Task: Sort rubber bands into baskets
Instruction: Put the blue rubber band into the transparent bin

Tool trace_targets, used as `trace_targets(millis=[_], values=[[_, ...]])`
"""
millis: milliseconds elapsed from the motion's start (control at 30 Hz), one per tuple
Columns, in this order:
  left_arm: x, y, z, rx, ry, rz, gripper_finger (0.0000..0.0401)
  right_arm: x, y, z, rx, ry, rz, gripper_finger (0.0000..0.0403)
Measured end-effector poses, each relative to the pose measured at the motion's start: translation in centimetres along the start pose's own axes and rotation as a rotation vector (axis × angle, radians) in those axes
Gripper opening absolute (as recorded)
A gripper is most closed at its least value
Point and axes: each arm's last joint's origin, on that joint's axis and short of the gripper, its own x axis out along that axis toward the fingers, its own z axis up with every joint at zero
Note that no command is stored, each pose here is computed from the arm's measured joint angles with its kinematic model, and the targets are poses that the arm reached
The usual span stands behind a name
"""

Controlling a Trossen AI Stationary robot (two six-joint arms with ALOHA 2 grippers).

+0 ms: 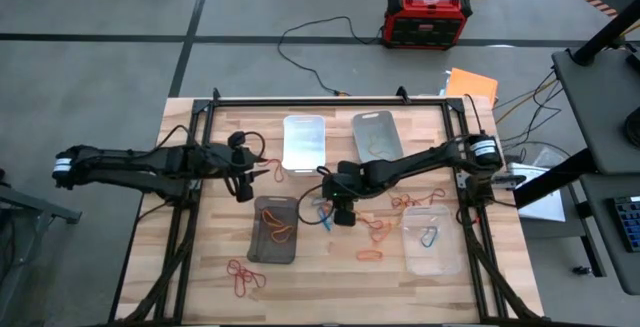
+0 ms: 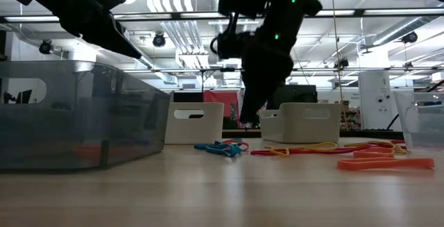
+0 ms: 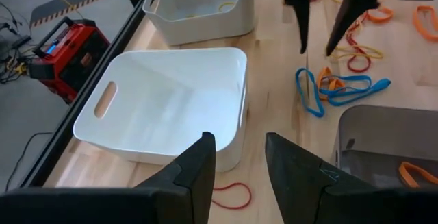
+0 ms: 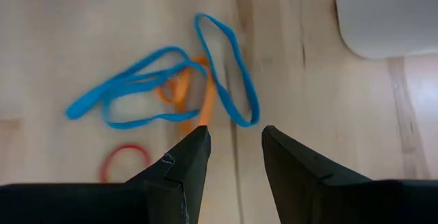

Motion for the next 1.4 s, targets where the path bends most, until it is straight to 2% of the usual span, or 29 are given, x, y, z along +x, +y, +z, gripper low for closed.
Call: trace_targets(millis=[233,533,767,933,1133,1400], values=[[0.3,-0.1,-0.1,0.003,0.013,-0.001,0.0114,1.7,-0.9,-0.1,-0.026,0.023,-0.013,0.0126],[0.5,-0.1,-0.1,0.003,0.016,-0.001,0.0114,2.9,-1.0,-0.2,-0.070,0.015,-0.013,0.0134],[0.5,-0.1,0.0,0.003,0.015,-0.001,0.0114,3.9,-0.8,-0.1,-0.084,0.000,-0.008,0.0122],[0.5,-0.1,0.0,0.003,0.016,-0.001,0.0114,4.1,-0.8,-0.1,-0.091,-0.002,-0.009,0.0095],[0.5,-0.1,-0.1,0.004,0.017,-0.001,0.0114,4.1,-0.8,-0.1,-0.091,-0.003,-0.009,0.0020],[0.5,-0.1,-0.1,-0.023,0.019,-0.002,0.0114,3.2,-0.9,0.0,-0.092,0.002,-0.013,0.0010]])
